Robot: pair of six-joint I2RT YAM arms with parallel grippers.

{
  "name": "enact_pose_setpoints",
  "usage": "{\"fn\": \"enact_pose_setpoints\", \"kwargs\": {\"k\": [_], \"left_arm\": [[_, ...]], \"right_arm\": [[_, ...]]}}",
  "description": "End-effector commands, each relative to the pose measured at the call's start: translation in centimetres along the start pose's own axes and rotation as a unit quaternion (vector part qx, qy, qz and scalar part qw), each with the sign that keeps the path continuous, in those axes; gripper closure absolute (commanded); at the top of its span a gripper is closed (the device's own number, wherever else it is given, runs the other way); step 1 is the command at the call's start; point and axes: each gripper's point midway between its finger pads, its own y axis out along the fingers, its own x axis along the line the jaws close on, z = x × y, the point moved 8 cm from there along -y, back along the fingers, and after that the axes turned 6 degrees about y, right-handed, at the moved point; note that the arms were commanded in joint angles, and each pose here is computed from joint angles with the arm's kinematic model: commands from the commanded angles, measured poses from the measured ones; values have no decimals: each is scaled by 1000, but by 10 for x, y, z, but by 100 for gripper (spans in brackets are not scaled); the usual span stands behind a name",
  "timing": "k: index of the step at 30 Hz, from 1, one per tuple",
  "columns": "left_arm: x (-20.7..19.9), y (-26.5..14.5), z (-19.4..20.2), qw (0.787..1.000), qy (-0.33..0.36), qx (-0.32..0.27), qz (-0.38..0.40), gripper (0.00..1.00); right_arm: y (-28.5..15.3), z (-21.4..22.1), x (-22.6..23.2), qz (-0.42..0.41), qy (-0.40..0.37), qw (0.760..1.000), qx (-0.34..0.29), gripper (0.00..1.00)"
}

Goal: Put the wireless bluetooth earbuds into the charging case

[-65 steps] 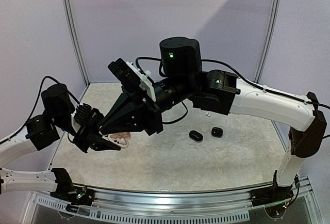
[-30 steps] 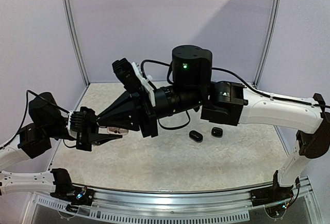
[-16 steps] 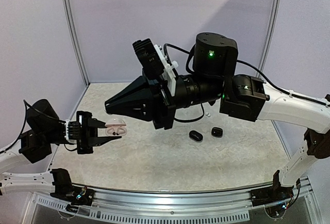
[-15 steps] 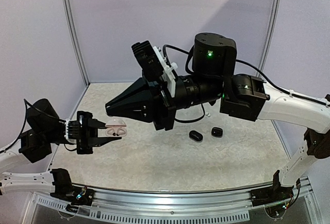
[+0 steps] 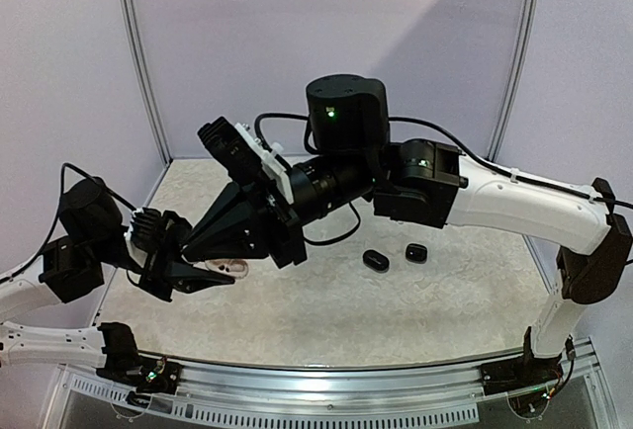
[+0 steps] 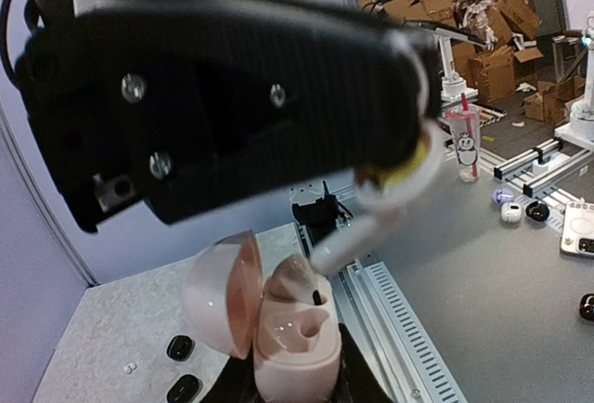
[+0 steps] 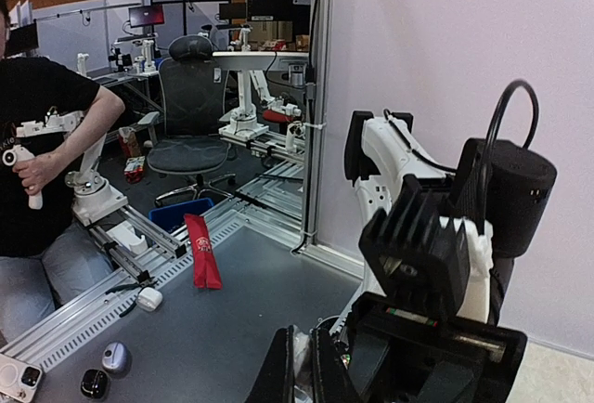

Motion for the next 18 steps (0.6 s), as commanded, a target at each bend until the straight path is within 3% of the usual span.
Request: {"fn": "enact_pose_setpoints", "kwargs": {"k": [1,6,11,18], "left_arm": [[0,0,-16,1000,-10,-21,20,100],[2,1,-14,1000,-12,-10,8,100],[5,-3,21,995,-52,76,-36,100],[13,-16,51,981,-100,128,-110,100]], "right_arm": [[0,2,-2,-8,25,999,-23,100],[-2,7,-3,9,58,998,-31,100],[-15,-6,-5,56,60,996,-45,100],[-50,-2,-20,152,124,979,-55,100]]}}
